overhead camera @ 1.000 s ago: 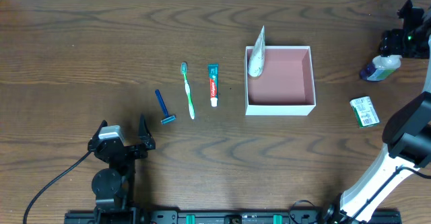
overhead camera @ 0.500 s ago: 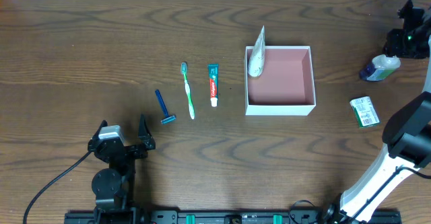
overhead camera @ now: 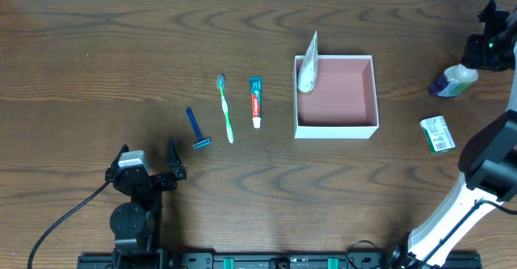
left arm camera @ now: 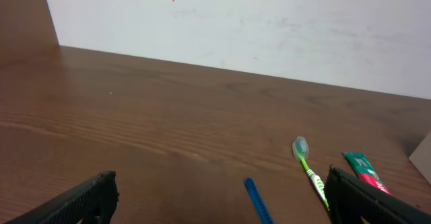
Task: Pack container
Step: 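Carry the soap bottle into the box and release it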
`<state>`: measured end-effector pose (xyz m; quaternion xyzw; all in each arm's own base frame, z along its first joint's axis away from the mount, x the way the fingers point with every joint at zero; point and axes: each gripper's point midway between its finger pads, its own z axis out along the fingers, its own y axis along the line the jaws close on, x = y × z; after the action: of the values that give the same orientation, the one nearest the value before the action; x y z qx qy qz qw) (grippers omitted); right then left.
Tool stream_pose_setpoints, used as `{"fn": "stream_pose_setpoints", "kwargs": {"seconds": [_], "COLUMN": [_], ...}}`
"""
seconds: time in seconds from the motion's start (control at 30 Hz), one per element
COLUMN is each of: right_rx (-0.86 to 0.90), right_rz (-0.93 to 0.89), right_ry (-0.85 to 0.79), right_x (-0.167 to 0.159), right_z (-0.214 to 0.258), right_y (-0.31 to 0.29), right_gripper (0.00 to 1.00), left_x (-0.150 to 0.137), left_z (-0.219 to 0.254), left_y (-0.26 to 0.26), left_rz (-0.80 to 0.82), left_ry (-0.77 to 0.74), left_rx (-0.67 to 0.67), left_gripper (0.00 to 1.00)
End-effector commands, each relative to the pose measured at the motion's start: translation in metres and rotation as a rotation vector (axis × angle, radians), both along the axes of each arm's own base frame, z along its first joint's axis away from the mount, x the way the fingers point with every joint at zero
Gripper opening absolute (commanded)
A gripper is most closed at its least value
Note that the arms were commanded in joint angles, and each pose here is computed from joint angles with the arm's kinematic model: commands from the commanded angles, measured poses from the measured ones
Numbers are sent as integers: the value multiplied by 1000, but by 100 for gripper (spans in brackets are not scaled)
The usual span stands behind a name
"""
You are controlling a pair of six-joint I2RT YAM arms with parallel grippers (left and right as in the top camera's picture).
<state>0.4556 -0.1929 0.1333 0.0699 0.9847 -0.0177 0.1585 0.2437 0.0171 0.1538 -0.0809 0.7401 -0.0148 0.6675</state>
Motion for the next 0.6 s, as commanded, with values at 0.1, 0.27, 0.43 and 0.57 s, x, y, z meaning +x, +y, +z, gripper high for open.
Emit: {"fn": "stream_pose_setpoints", "kwargs": {"seconds": [0.1,0.27,0.43,0.57], "right_rx": [14,114,180,198], "right_rz": [-38,18,87,146], "right_ry": [-58,-152,-232,-283], "right_x": [7,14,15,15], "right_z": [24,66,112,144], "right_y": [5,31,66,102], "right_gripper": [26,25,25,25], "left_x": [-1,-1,-1,-1], "left_z": [-18,-18,-18,-18], "left_y": [3,3,3,3], "left_rz": [14,14,14,14], "left_ry": [52,52,52,52], "left_rx": [14,14,14,14], "left_gripper": [98,98,98,98]}}
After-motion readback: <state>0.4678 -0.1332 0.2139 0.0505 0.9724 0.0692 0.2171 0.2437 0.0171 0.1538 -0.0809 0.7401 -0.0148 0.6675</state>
